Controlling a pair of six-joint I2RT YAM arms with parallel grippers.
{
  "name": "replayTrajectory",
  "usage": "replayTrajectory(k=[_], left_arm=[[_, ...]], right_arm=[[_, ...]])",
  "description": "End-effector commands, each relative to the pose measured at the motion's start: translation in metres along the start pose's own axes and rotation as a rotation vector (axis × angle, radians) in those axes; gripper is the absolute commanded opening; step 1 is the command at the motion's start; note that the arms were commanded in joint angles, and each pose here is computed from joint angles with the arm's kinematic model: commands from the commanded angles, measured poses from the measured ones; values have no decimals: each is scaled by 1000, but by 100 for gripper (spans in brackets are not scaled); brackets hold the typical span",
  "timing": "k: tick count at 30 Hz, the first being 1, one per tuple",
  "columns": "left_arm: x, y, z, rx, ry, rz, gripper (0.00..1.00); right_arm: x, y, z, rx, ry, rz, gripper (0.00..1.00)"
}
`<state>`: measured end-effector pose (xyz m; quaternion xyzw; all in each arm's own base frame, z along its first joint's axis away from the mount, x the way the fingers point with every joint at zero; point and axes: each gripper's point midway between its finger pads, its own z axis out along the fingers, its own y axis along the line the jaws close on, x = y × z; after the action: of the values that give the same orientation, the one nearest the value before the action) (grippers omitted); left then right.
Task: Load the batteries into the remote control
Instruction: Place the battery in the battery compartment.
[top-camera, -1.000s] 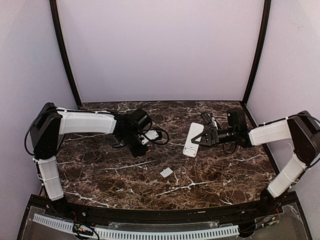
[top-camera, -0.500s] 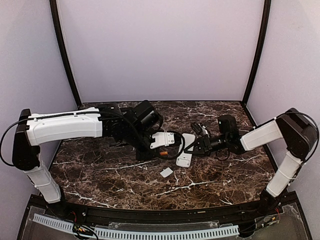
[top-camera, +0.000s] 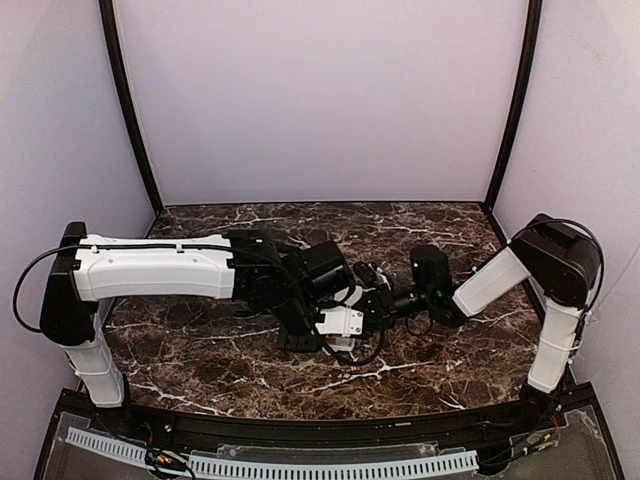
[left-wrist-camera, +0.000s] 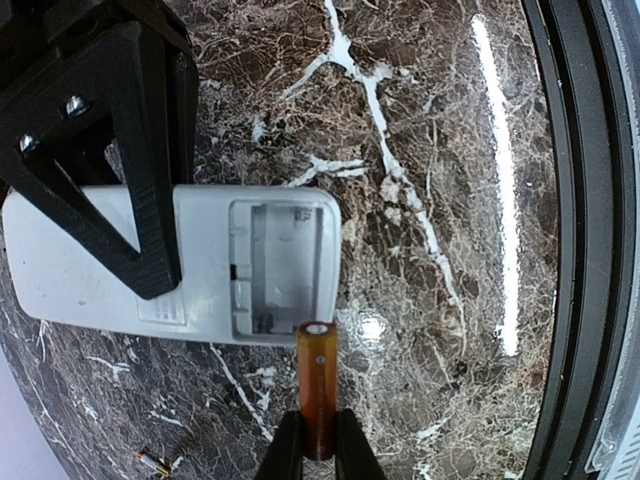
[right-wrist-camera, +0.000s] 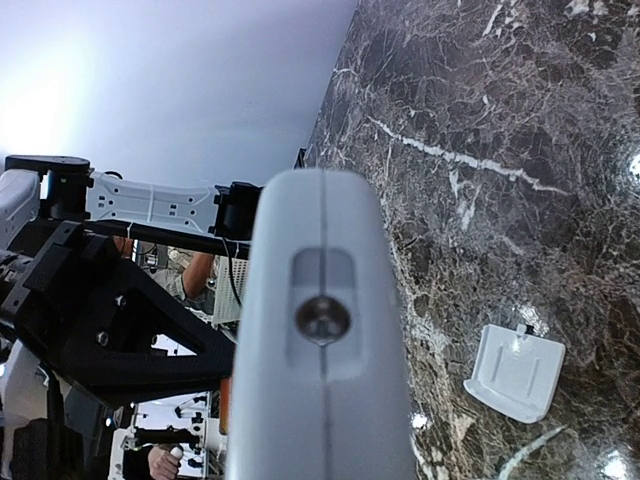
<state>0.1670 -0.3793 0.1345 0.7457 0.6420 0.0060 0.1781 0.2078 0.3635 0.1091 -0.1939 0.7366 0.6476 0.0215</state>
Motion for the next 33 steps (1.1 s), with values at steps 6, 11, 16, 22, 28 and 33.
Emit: replayTrajectory(k=[6,11,16,22,28,33], left_arm=[[4,-3,4,-6,60,37,5],[4,-3,7,-8,71,40,7],[10,-2,15,-25,102,45,8],[14,1,20,-42,131,50,8],[14,-1,21,-32,130,50,11],[13,-1,22,-30,128,48,14]], right_arm=[[-10,10,22,-39,-34,-25,0],[-9,11,27,-50,-30,-18,0],[-9,13,28,-52,-27,-22,0],[-9,12,30,-51,-20,-20,0],[-8,13,32,-54,-14,-21,0],[-9,13,33,-57,-10,-22,0]])
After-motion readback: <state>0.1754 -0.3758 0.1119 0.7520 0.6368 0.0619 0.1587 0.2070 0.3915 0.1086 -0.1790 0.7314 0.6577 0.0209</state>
